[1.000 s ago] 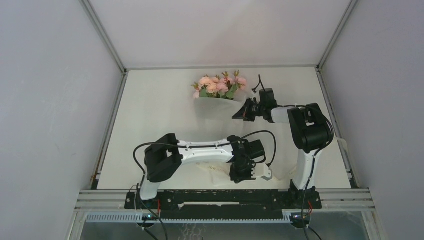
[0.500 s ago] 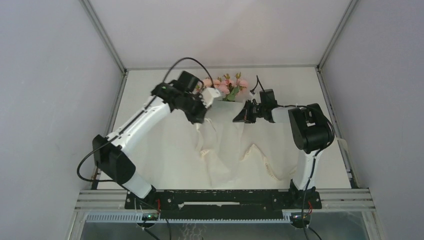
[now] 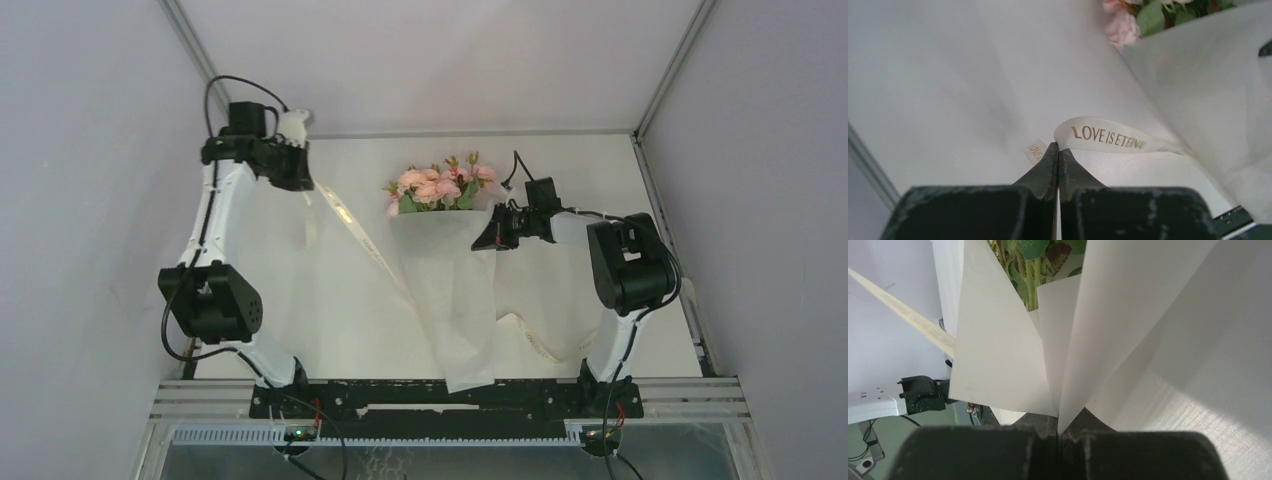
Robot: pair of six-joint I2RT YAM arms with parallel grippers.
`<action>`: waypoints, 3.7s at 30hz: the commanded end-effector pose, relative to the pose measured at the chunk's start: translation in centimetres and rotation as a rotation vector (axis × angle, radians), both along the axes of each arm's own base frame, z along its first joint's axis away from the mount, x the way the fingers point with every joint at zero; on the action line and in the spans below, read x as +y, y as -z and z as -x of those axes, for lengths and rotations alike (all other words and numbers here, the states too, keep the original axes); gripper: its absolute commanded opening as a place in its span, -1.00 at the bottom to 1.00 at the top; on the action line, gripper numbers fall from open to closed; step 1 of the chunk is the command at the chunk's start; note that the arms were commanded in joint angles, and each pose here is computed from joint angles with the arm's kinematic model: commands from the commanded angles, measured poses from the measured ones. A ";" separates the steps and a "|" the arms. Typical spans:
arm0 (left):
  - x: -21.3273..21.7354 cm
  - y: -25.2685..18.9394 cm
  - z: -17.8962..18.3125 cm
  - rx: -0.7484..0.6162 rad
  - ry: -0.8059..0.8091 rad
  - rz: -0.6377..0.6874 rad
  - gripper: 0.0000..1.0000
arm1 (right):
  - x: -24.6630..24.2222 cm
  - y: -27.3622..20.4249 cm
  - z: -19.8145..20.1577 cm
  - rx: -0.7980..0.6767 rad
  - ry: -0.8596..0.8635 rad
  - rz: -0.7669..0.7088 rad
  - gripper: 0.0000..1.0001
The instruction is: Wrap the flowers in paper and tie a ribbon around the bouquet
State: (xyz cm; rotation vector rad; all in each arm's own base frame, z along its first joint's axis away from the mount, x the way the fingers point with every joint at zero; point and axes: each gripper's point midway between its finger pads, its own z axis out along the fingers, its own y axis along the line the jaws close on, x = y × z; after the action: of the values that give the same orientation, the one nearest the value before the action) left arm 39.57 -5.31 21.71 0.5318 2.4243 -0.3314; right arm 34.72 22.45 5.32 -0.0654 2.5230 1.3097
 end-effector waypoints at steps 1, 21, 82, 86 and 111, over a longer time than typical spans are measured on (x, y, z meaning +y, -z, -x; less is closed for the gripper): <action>1.1 -7.4 -0.3 -0.168 -0.040 0.126 -1.00 | 0.4 -2.4 -0.7 -0.082 -0.010 -0.006 -1.00; -3.7 -28.4 8.9 -0.671 0.131 0.231 -1.00 | 3.9 -2.1 -3.0 -0.116 0.069 -0.046 -1.00; -27.6 17.0 11.9 0.358 0.557 0.156 -1.00 | -13.2 1.6 7.5 0.443 1.103 0.601 0.57; -27.6 16.9 11.9 0.360 0.557 0.161 -1.00 | -13.3 3.5 7.0 0.477 1.078 0.654 0.47; -27.3 16.7 11.5 0.340 0.567 0.134 -1.00 | -15.2 -27.3 1.1 -0.862 0.908 0.530 -1.00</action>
State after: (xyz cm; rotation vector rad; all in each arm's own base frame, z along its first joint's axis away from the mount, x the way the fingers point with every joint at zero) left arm 27.80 -32.52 2.98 1.1606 2.5625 -0.8771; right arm 33.27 2.44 26.64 0.6472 1.8255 0.0753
